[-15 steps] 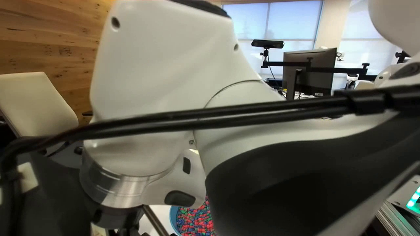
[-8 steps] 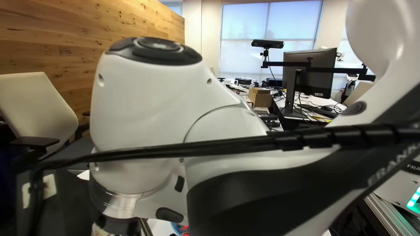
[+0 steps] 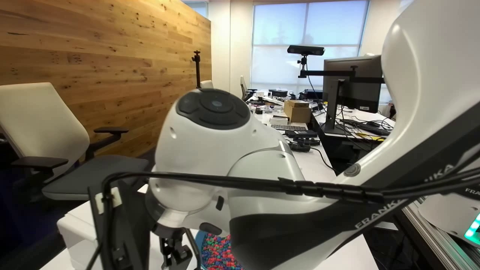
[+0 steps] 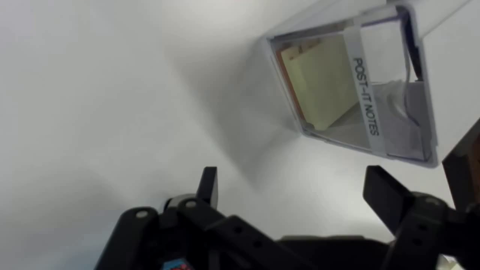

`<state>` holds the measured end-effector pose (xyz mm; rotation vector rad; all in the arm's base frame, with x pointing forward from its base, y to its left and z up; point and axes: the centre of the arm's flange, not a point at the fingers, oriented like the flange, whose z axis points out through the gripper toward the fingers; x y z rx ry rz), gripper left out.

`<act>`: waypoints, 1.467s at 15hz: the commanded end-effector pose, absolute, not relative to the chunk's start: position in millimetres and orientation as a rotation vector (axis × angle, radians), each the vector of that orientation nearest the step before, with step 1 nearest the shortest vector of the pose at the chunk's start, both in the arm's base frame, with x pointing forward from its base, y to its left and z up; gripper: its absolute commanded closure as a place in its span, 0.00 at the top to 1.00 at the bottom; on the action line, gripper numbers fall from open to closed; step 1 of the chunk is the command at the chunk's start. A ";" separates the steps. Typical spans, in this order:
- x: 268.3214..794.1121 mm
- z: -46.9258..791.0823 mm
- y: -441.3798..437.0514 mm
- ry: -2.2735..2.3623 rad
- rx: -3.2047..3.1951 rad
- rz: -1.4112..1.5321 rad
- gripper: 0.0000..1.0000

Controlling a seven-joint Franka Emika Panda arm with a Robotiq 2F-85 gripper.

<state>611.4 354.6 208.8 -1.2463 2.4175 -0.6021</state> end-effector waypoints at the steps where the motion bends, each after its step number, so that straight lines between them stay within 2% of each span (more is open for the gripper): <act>1: 566.1 212.0 297.6 2.371 -1.216 -0.678 1.00; 8: 547.3 255.3 300.9 2.197 -1.347 -0.761 1.00; 13: 546.5 266.4 321.9 2.165 -1.356 -0.655 1.00; 22: 607.4 265.0 340.8 2.116 -1.462 -0.513 1.00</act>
